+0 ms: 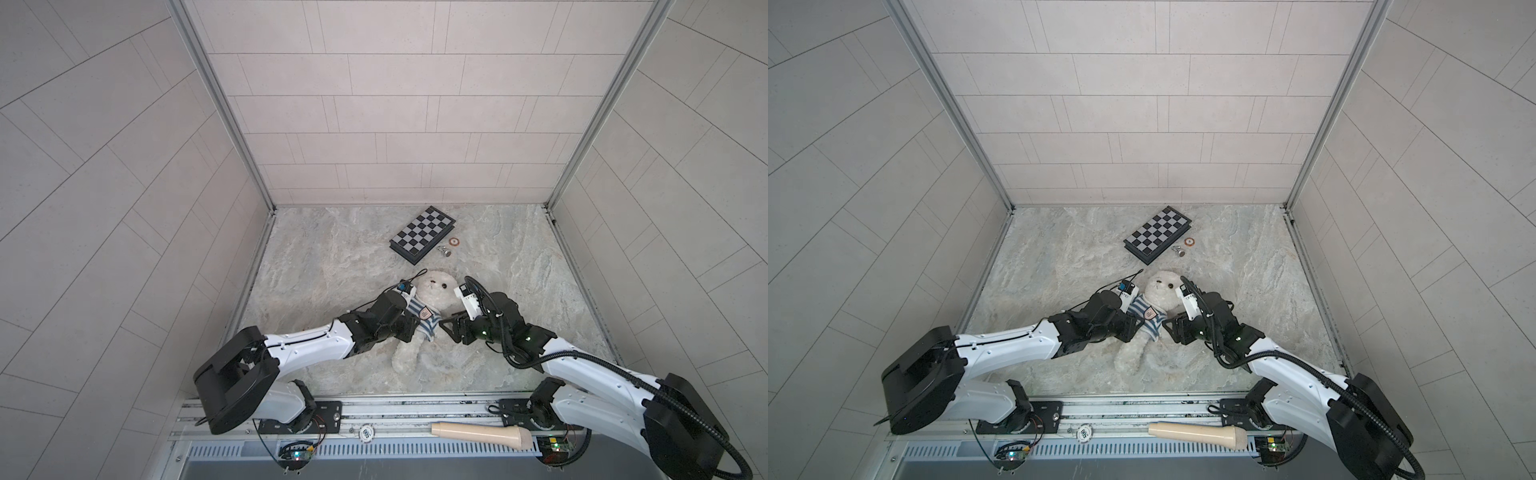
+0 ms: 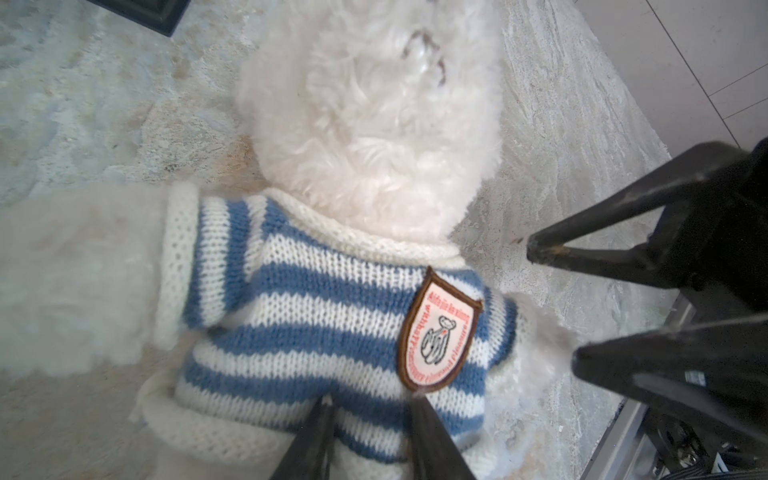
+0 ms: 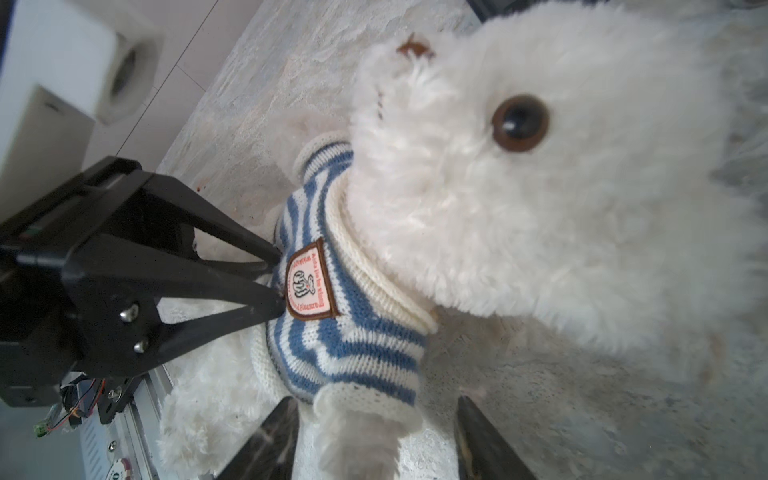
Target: Dress the teddy bear
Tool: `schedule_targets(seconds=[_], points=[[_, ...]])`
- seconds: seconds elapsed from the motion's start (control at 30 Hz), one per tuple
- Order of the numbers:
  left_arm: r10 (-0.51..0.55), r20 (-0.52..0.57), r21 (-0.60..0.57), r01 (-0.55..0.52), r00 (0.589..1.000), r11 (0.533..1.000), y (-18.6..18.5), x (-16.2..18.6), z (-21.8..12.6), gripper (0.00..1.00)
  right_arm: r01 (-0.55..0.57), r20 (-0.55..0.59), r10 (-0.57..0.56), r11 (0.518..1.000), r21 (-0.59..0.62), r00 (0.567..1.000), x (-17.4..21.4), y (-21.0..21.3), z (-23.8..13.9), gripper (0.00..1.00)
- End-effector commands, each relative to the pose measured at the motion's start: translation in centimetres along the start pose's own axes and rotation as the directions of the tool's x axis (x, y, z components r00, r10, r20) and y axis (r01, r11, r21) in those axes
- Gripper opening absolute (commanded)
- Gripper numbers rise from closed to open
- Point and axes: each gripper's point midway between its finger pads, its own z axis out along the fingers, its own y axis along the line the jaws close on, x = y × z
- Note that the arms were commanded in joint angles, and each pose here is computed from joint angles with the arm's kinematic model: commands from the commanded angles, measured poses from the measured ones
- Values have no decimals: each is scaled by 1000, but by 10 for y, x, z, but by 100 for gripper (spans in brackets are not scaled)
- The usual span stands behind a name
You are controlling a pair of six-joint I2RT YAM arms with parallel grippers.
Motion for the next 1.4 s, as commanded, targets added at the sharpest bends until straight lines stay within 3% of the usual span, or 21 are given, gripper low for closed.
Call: schedule_targets(seconds=[0.0,0.2,0.6,1.03,1.23,1.37], points=[[-8,-41,-25,7,999,1000,8,17,1,34,-25,4,25,999,-23,1000,6,4,1,62],[-12,-40,-23,12,999,1000,9,21,1,33,-36,17,36,999,-9,999,3,-1,8,55],[-28,-42,-40,26,999,999,16,30,4,27,-55,-28,59,990,133,998,27,-32,9,10],[-57,-55,-43,55,997,998,24,43,13,23,-28,40,18,962,272,999,24,-58,-11,0],[-45,13,21,45,999,999,8,22,-7,30,19,28,-26,976,216,999,13,-44,-5,0],[-19,55,70,16,998,997,-8,0,-24,32,63,87,-75,989,132,993,-4,-24,-4,0]])
